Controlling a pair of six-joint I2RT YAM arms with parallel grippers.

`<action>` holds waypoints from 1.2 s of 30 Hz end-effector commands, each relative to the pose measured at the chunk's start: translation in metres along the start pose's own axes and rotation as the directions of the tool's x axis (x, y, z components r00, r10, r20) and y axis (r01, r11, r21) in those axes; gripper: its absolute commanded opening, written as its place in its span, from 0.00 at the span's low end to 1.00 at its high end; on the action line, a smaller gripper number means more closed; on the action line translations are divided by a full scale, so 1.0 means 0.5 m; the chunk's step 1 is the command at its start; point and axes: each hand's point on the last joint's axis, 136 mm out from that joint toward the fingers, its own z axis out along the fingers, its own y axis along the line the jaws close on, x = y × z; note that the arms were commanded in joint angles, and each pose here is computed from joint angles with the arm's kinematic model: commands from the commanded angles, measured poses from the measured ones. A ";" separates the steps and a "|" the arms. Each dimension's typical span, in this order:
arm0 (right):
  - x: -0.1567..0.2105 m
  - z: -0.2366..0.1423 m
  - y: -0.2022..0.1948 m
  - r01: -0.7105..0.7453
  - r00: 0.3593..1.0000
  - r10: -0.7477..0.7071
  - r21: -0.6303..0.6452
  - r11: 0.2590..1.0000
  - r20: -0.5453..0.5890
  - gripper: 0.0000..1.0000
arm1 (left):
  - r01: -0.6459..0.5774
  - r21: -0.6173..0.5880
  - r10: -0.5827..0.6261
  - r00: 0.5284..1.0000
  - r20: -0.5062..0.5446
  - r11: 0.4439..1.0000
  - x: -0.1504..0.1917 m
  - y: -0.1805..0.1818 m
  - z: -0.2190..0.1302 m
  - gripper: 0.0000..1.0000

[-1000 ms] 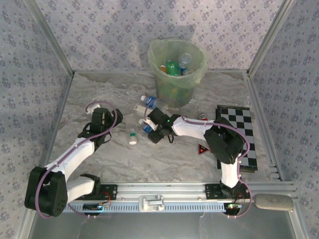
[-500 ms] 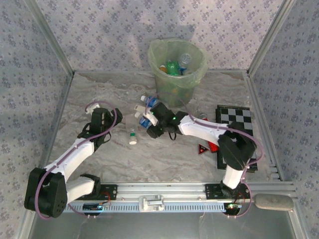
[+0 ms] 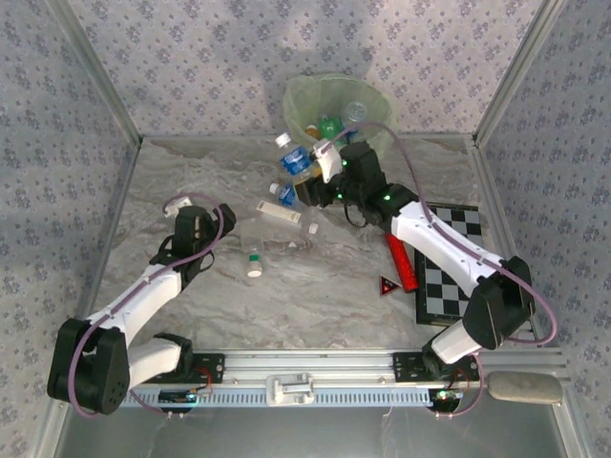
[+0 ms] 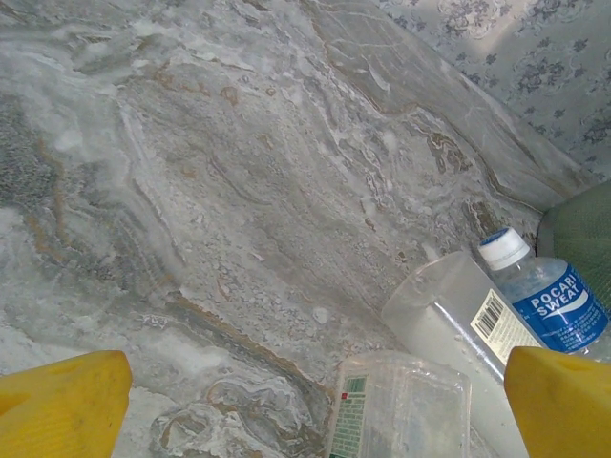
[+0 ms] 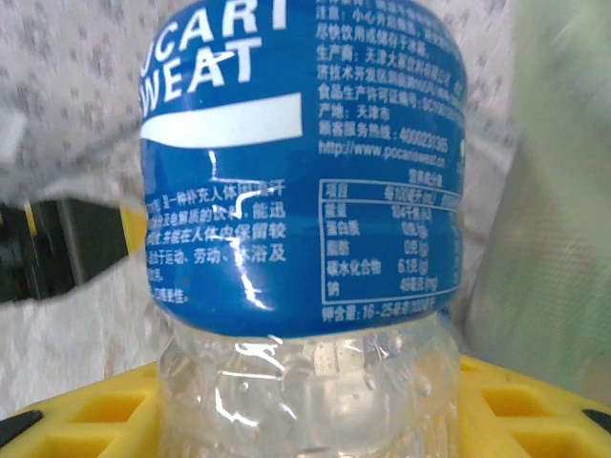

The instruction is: Put the plastic bottles in the bin

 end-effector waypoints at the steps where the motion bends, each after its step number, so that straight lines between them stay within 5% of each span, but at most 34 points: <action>1: -0.121 -0.055 -0.022 -0.033 0.985 0.032 0.006 0.999 0.170 0.47 | 0.017 0.055 -0.016 1.000 -0.027 0.998 0.012 -0.020 0.011 1.00; 9: -0.206 -0.119 -0.149 -0.068 0.966 0.006 0.230 0.971 0.259 0.46 | -0.008 0.090 0.019 0.992 -0.122 0.996 0.061 -0.036 0.034 1.00; 19: -0.207 -0.097 -0.319 -0.099 0.985 0.016 0.485 0.869 0.171 0.47 | -0.052 0.131 0.075 0.981 -0.181 0.990 0.093 -0.075 0.046 1.00; 36: -0.134 0.031 -0.363 -0.110 0.990 0.140 0.448 0.887 -0.034 0.53 | -0.078 0.107 0.096 0.978 -0.183 0.991 0.102 -0.063 0.029 1.00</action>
